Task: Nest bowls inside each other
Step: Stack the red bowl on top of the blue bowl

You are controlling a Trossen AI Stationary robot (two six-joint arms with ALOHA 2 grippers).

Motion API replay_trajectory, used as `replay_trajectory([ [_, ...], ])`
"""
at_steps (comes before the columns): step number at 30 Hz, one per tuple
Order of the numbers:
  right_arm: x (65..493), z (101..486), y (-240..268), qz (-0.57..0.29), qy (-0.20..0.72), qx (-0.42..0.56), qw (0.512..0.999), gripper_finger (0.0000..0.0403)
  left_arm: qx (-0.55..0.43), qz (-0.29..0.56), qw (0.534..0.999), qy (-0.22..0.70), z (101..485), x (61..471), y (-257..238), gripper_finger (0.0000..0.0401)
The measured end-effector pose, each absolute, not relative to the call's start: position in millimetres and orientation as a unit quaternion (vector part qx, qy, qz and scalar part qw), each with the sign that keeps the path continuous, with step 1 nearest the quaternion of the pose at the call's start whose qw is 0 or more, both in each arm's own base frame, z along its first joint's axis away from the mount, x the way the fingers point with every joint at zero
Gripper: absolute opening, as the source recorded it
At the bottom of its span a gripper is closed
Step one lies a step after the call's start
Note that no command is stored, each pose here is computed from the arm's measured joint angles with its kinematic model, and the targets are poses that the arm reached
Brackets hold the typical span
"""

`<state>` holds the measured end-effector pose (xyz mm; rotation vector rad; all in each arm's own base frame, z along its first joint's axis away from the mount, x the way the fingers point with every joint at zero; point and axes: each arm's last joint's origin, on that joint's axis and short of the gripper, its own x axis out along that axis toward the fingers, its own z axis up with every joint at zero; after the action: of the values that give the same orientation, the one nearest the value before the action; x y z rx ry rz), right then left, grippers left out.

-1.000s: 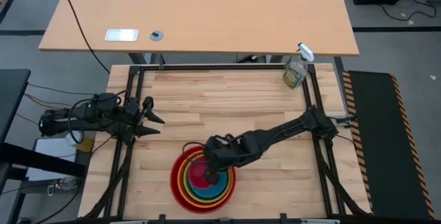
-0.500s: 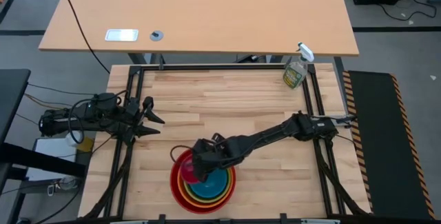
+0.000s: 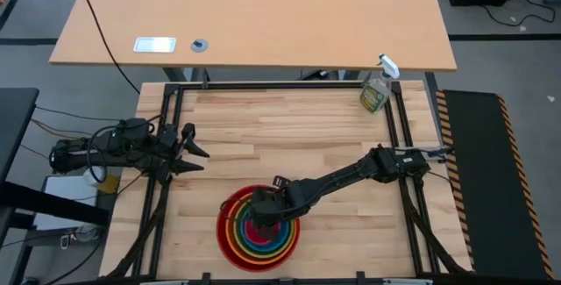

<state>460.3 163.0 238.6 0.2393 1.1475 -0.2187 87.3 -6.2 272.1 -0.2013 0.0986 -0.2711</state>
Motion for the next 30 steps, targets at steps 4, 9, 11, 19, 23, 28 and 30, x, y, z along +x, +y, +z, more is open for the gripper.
replay_trajectory([
  [4,461,239,164,-0.097,0.537,0.117,0.83,0.006,-0.1,-0.135,0.985,0.05,272,87,-6,0.0192],
  [9,468,234,160,-0.091,0.533,0.127,0.832,0.0129,-0.1,-0.135,0.985,0.05,272,87,-6,0.0192],
  [11,469,232,155,-0.087,0.543,0.133,0.824,0.0156,-0.1,-0.135,0.984,0.05,272,87,-6,0.0192],
  [19,457,256,136,-0.101,0.563,0.178,0.801,0.0193,-0.1,-0.135,0.985,0.051,272,87,-6,0.0192],
  [23,450,273,135,-0.13,0.534,0.157,0.821,0.019,-0.1,-0.135,0.985,0.051,272,87,-6,0.0192],
  [28,455,278,151,-0.096,0.491,0.136,0.855,0.019,-0.1,-0.135,0.985,0.051,272,87,-6,0.0192],
  [30,457,273,157,-0.087,0.488,0.128,0.859,0.019,-0.099,-0.135,0.985,0.05,272,87,-6,0.0192],
])
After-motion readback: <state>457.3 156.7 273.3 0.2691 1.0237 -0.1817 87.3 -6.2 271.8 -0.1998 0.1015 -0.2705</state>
